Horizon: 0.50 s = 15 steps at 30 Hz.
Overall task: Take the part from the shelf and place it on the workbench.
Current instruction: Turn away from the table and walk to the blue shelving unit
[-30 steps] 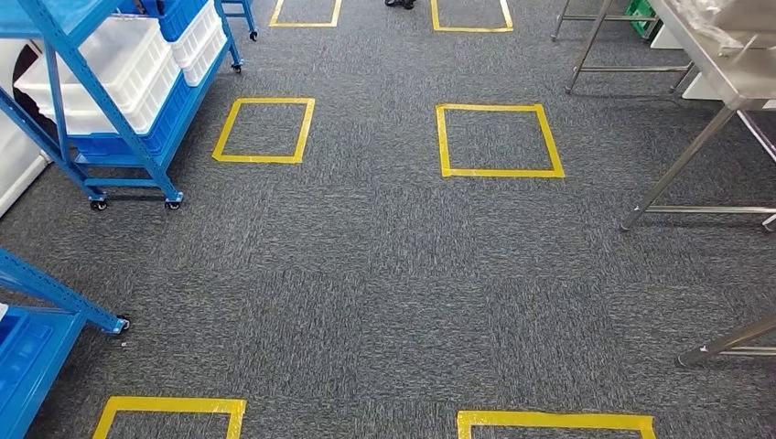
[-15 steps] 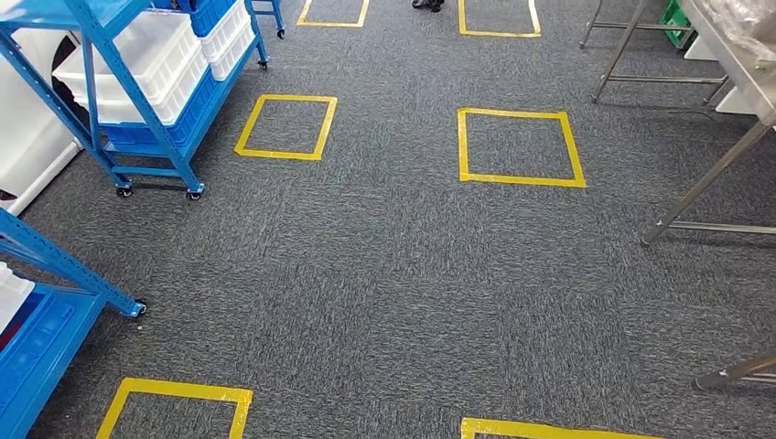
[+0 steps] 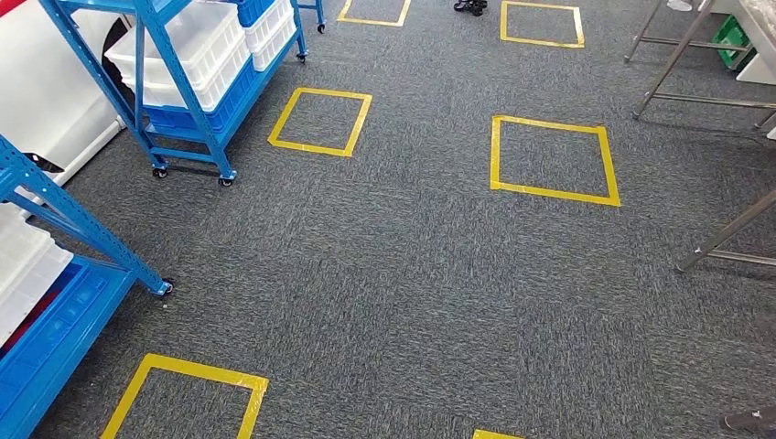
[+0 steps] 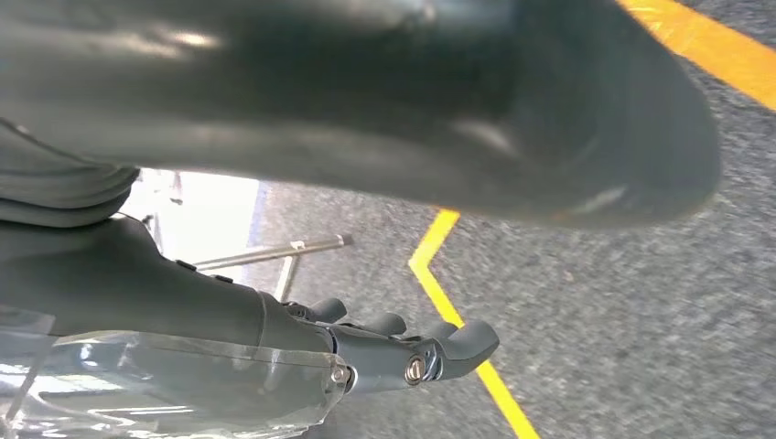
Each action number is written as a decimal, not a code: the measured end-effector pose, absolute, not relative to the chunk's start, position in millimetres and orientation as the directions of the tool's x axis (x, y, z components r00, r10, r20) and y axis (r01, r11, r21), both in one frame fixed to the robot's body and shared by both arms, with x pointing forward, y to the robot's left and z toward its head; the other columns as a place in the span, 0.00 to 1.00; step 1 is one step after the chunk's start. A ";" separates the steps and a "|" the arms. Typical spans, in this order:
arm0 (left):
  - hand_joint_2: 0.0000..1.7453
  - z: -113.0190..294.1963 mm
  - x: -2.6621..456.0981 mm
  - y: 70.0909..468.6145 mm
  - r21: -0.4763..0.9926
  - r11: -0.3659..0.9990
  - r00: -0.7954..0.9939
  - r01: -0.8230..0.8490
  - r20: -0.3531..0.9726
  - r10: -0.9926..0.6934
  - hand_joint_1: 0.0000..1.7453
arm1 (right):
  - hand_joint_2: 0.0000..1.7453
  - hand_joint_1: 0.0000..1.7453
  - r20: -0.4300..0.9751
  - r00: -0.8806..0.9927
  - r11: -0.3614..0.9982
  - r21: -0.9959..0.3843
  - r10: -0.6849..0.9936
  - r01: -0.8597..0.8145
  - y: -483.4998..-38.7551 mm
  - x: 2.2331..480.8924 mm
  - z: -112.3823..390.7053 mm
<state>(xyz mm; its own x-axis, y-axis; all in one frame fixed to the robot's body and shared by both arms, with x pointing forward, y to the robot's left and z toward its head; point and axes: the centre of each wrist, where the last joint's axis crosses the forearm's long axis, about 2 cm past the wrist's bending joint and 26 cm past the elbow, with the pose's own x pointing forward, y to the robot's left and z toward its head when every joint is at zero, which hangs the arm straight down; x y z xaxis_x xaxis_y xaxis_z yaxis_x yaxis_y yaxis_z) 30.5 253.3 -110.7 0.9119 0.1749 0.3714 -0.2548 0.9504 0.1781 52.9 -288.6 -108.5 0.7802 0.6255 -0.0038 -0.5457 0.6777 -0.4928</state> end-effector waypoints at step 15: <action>0.00 -110.5 35.7 252.9 0.138 0.962 0.918 -0.234 0.356 0.172 0.00 | 0.00 0.00 0.021 0.787 0.686 -0.504 0.617 -0.525 -289.1 62.6 -107.1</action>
